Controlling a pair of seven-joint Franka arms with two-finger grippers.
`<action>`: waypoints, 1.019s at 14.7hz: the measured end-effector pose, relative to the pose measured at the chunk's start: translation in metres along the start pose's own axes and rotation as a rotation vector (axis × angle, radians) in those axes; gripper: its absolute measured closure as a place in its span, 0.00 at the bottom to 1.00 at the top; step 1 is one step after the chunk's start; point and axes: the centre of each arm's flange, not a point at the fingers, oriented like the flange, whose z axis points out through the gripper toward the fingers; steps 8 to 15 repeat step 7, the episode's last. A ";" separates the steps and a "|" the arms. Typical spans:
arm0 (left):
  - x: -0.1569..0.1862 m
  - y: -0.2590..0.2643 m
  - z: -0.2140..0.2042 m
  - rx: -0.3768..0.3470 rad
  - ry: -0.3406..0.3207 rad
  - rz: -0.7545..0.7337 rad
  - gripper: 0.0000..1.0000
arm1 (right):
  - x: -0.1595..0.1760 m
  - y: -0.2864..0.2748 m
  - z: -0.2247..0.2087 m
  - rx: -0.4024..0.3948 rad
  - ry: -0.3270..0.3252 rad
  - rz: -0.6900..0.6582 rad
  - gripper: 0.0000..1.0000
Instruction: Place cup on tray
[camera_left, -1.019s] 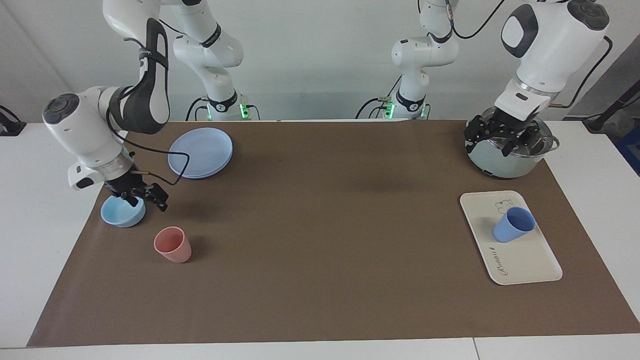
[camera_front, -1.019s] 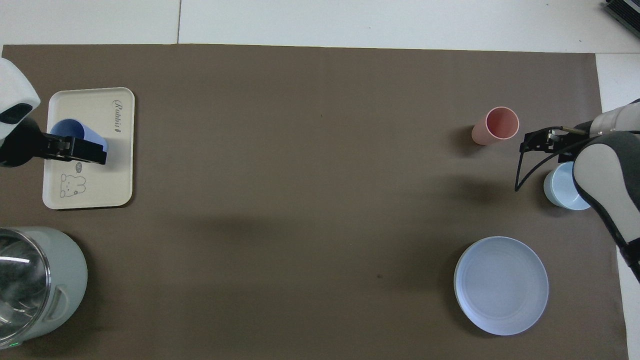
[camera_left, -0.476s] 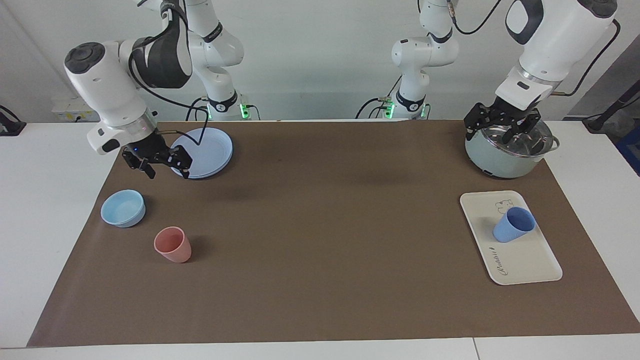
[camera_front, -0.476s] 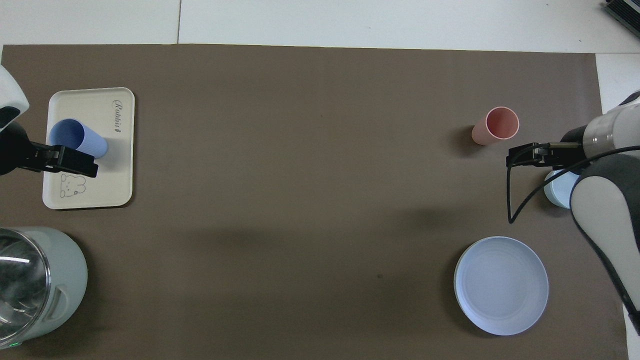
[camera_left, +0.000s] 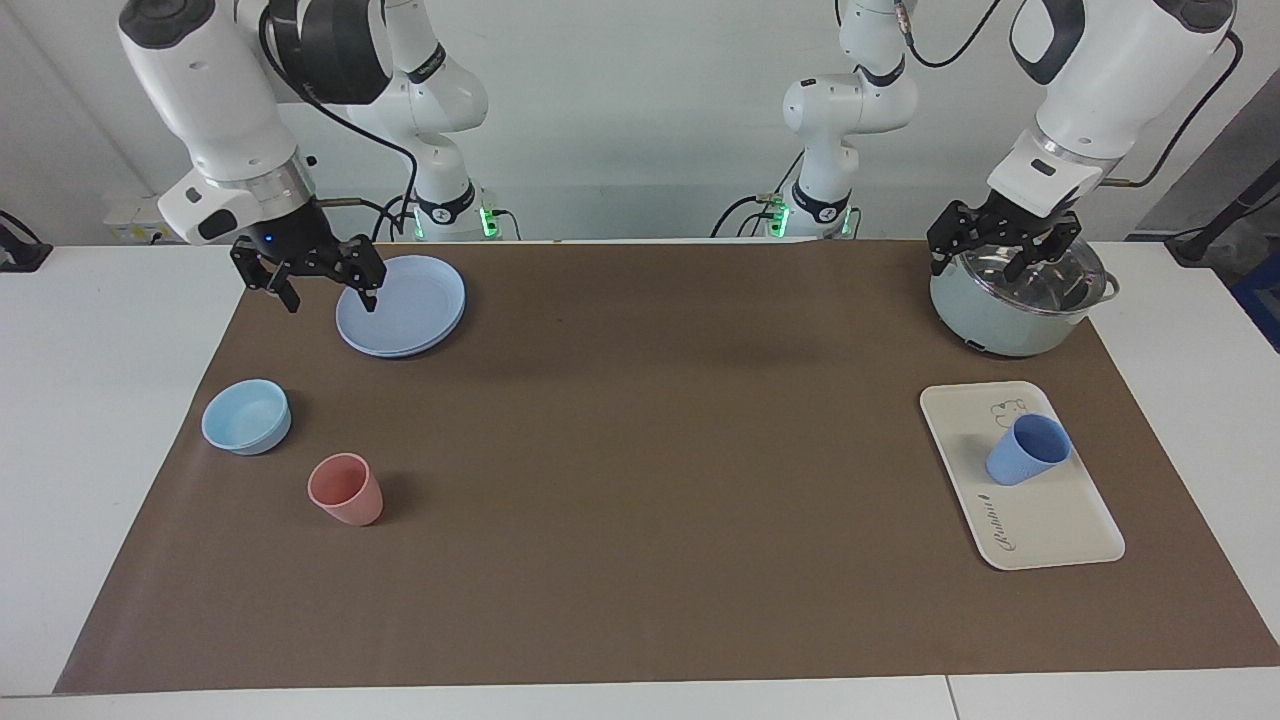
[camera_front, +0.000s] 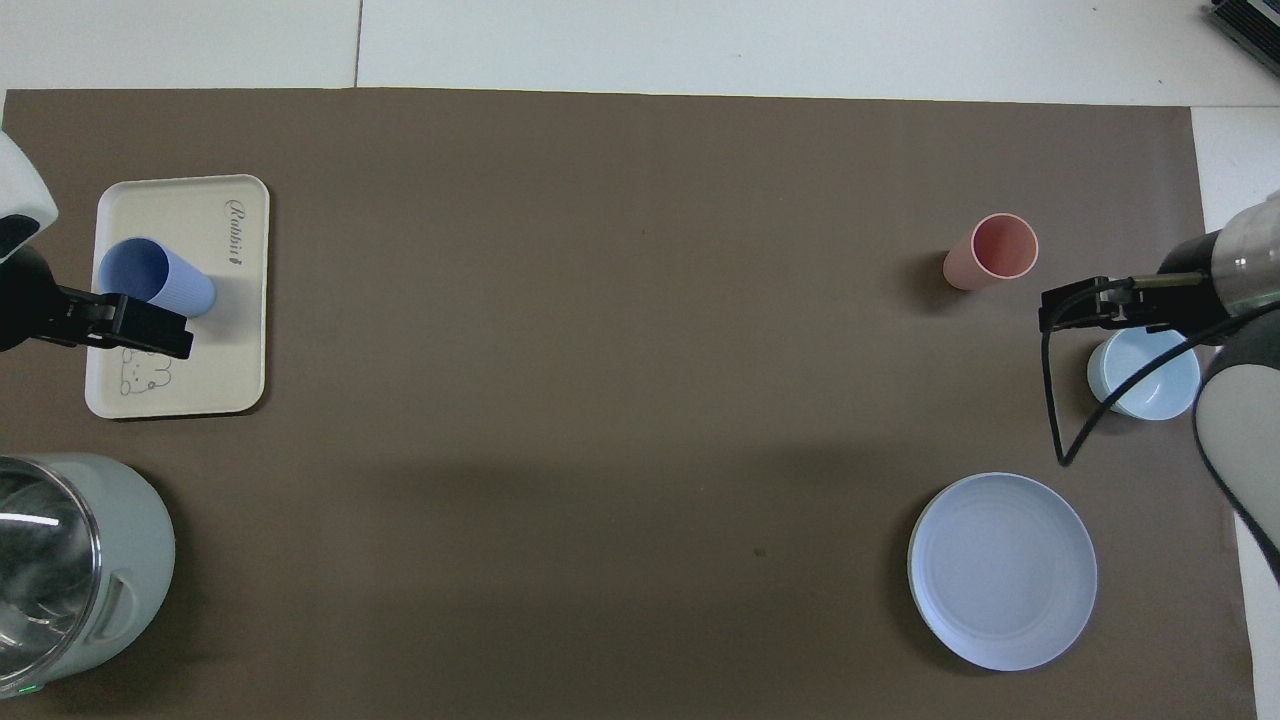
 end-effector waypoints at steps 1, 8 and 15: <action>0.000 0.000 0.000 0.000 0.001 0.000 0.00 | 0.001 -0.001 -0.009 0.000 -0.004 0.000 0.00; 0.001 0.004 0.000 0.001 0.004 0.008 0.00 | 0.008 -0.001 -0.010 -0.002 -0.013 0.040 0.00; 0.001 0.004 0.000 0.001 0.004 0.008 0.00 | 0.008 -0.001 -0.010 -0.002 -0.013 0.040 0.00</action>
